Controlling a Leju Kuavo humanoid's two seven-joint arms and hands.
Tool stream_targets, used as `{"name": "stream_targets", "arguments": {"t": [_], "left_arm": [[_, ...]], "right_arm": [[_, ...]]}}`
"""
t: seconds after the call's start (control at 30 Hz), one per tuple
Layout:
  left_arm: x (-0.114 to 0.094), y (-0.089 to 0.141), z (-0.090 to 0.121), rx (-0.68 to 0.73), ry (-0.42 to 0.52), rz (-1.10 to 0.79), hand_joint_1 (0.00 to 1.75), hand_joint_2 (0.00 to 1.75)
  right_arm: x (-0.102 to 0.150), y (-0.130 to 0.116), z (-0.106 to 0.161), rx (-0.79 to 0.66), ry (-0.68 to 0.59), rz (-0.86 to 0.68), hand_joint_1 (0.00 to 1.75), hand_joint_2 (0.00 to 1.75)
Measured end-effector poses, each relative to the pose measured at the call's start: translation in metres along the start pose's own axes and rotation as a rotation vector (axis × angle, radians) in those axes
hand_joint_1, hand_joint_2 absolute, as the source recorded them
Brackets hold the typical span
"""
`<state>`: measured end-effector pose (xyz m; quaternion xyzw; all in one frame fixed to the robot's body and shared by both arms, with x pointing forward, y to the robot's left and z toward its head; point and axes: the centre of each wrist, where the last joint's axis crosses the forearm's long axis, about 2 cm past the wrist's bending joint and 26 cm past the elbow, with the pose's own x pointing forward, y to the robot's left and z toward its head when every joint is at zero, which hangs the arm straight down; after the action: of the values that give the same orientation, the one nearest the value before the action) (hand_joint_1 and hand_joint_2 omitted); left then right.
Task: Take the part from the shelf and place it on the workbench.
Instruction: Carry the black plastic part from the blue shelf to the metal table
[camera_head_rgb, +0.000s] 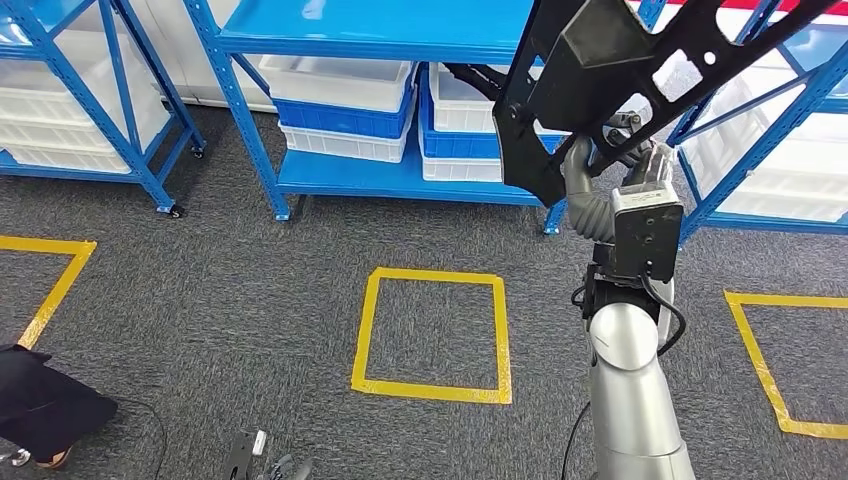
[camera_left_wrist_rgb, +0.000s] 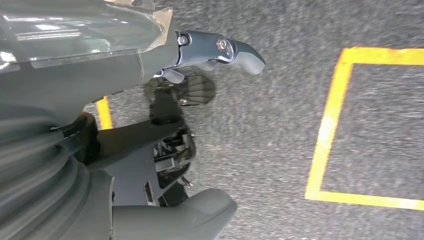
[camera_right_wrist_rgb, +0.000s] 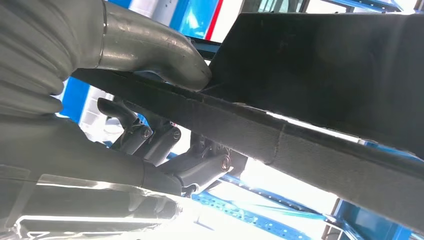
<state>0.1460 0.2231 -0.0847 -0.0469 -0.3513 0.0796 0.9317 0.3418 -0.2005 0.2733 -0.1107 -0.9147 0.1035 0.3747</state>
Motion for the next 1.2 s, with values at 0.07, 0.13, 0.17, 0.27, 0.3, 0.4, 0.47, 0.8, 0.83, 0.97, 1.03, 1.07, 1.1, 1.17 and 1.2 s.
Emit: {"name": "stream_targets", "arguments": {"t": [0.07,0.13,0.17,0.27,0.3,0.4,0.47,0.8,0.83,0.97,1.03,1.07,1.1,1.17,1.2], "left_arm": [[0.0,0.0,0.0,-0.003,0.005,0.018,0.0,1.75],[0.0,0.001,0.0,-0.003,0.006,0.037,0.0,1.75],[0.0,0.001,0.0,-0.002,0.006,0.042,0.0,1.75],[-0.003,0.004,0.001,0.006,0.011,0.049,0.0,1.75],[-0.004,0.005,0.002,0.008,0.013,0.05,0.0,1.75],[-0.005,0.007,0.002,0.011,0.015,0.053,0.0,1.75],[-0.005,0.008,0.002,0.01,0.015,0.055,0.0,1.75],[-0.004,0.011,0.002,0.021,0.003,0.083,0.0,1.75],[-0.004,0.011,0.002,0.022,0.002,0.087,0.0,1.75],[-0.004,0.012,0.002,0.028,0.001,0.1,0.0,1.75],[-0.005,0.012,0.002,0.031,0.0,0.106,0.0,1.75],[-0.005,0.013,0.002,0.033,0.0,0.108,0.0,1.75],[-0.005,0.013,0.002,0.035,-0.001,0.11,0.0,1.75],[-0.005,0.014,0.002,0.039,-0.004,0.114,0.0,1.75],[-0.006,0.014,0.003,0.041,-0.004,0.116,0.0,1.75]], "right_arm": [[0.0,-0.001,-0.001,-0.002,-0.006,-0.001,1.75,1.75],[0.0,-0.002,-0.003,-0.006,-0.014,-0.003,1.75,1.75],[0.001,-0.003,-0.004,-0.009,-0.017,-0.003,1.75,1.75],[0.0,-0.004,-0.005,-0.014,-0.022,-0.005,1.75,1.75],[0.0,-0.004,-0.005,-0.016,-0.023,-0.008,1.75,1.75],[0.0,-0.005,-0.005,-0.021,-0.024,-0.027,1.75,1.75],[-0.001,-0.005,-0.005,-0.026,-0.022,-0.037,1.75,1.75],[-0.002,-0.011,-0.011,-0.045,-0.035,-0.079,1.75,1.75],[-0.002,-0.011,-0.012,-0.045,-0.036,-0.079,1.75,1.75],[-0.004,-0.01,-0.013,-0.041,-0.032,-0.077,1.75,1.75],[-0.005,-0.01,-0.015,-0.04,-0.033,-0.076,1.75,1.75],[-0.004,-0.01,-0.016,-0.04,-0.036,-0.076,1.75,1.75],[-0.004,-0.01,-0.019,-0.041,-0.04,-0.078,1.75,1.75],[-0.002,-0.009,-0.022,-0.043,-0.048,-0.08,1.75,1.75],[-0.002,-0.009,-0.023,-0.043,-0.049,-0.08,1.75,1.75]]}}
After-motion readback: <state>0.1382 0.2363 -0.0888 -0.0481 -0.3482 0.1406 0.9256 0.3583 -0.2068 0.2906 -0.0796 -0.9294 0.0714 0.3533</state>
